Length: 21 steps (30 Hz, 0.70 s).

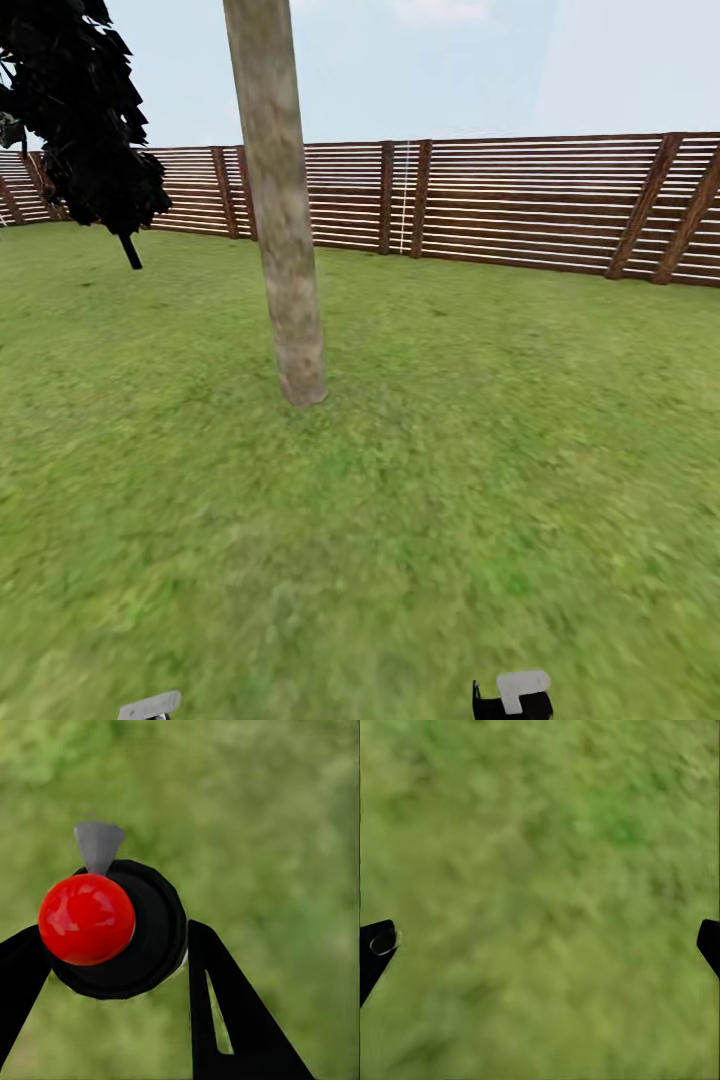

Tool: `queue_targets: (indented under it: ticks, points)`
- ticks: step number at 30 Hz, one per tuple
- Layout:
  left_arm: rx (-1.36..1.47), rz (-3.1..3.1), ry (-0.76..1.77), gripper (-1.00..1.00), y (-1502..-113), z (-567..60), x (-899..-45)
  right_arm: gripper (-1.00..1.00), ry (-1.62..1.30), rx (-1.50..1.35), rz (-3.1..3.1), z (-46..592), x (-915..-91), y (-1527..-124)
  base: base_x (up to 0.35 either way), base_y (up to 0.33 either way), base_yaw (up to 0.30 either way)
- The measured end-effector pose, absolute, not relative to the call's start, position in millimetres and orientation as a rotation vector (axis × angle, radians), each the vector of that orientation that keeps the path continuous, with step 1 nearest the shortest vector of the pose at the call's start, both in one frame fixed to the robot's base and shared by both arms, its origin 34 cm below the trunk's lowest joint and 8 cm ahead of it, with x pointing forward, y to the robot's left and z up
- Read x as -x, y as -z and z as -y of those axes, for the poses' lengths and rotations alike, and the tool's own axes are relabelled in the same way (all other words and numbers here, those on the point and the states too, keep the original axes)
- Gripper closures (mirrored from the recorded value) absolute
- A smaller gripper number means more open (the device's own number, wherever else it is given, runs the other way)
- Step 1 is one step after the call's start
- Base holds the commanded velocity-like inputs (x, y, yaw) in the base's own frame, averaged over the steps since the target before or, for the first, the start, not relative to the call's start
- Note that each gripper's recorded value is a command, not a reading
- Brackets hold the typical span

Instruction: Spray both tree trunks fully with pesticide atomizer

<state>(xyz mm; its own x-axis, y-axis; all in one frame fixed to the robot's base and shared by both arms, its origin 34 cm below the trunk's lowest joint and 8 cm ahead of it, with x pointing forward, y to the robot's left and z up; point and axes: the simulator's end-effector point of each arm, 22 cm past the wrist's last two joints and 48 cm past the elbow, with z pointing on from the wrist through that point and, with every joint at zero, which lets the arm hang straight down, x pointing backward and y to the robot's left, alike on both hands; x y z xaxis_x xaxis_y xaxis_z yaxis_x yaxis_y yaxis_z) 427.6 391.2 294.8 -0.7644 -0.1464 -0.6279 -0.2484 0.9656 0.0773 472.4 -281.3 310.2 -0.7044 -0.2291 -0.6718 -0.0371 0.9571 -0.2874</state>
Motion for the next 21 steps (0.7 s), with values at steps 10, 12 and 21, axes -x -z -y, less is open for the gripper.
queue_targets:
  ticks: [10,12,21]
  points:
    - [0.274,-2.457,-0.205,1.00,-293.9,-391.2,-424.5,-1.00,0.325,0.183,-2.338,280.6,-472.3,-310.1,0.338,0.000,0.215]
    - [0.275,-2.457,-0.205,1.00,-293.6,-390.9,-424.2,-1.00,0.325,0.183,-2.339,280.6,-472.0,-310.0,0.338,0.000,0.277]
    - [0.277,-2.457,-0.205,1.00,-293.7,-391.1,-424.2,-1.00,0.327,0.181,-2.338,281.6,-472.2,-310.2,0.338,0.000,0.106]
